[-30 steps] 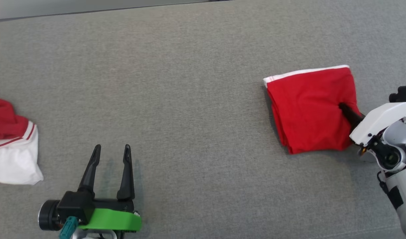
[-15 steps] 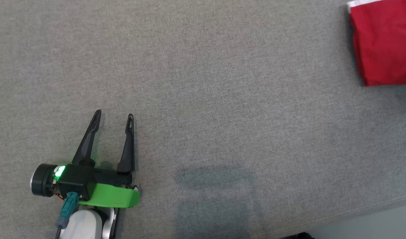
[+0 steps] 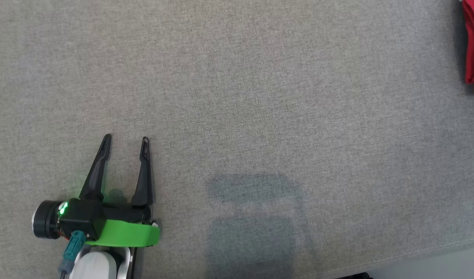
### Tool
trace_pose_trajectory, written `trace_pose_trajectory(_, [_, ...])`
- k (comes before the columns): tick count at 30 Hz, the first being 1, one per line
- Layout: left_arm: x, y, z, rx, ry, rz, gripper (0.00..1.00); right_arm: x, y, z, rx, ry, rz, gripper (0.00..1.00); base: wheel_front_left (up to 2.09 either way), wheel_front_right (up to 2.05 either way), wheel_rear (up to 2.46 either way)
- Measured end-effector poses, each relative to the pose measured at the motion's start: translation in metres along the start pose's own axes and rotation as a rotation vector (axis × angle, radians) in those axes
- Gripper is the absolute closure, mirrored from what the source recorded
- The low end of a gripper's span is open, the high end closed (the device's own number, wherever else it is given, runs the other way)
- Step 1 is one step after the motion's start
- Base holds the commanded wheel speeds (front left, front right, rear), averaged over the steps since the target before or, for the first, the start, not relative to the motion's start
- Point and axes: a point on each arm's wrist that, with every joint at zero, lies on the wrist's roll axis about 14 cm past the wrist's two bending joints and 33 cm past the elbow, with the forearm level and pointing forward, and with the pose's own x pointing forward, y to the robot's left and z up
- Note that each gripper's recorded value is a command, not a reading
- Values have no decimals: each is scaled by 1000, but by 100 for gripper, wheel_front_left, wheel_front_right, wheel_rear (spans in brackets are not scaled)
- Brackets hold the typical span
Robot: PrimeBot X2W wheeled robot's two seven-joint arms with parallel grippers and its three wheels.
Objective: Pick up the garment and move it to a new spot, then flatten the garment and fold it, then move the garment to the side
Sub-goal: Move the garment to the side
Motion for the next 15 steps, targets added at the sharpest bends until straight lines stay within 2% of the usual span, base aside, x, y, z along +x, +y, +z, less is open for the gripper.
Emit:
trace_pose_trajectory(8, [-41,7,9,-42,10,67,0,-44,51,32,-74,-210,168,0,0,0,0])
trace_pose_trajectory(11, [-58,11,21,-49,-15,94,0,-77,70,43,-86,-289,240,0,0,0,0])
trace_pose_trajectory(13, [-68,11,32,-50,-44,101,0,-104,72,52,-55,-354,253,0,0,0,0])
trace_pose_trajectory(15, [-75,11,43,-49,-76,106,0,-131,76,47,-58,-384,268,0,0,0,0])
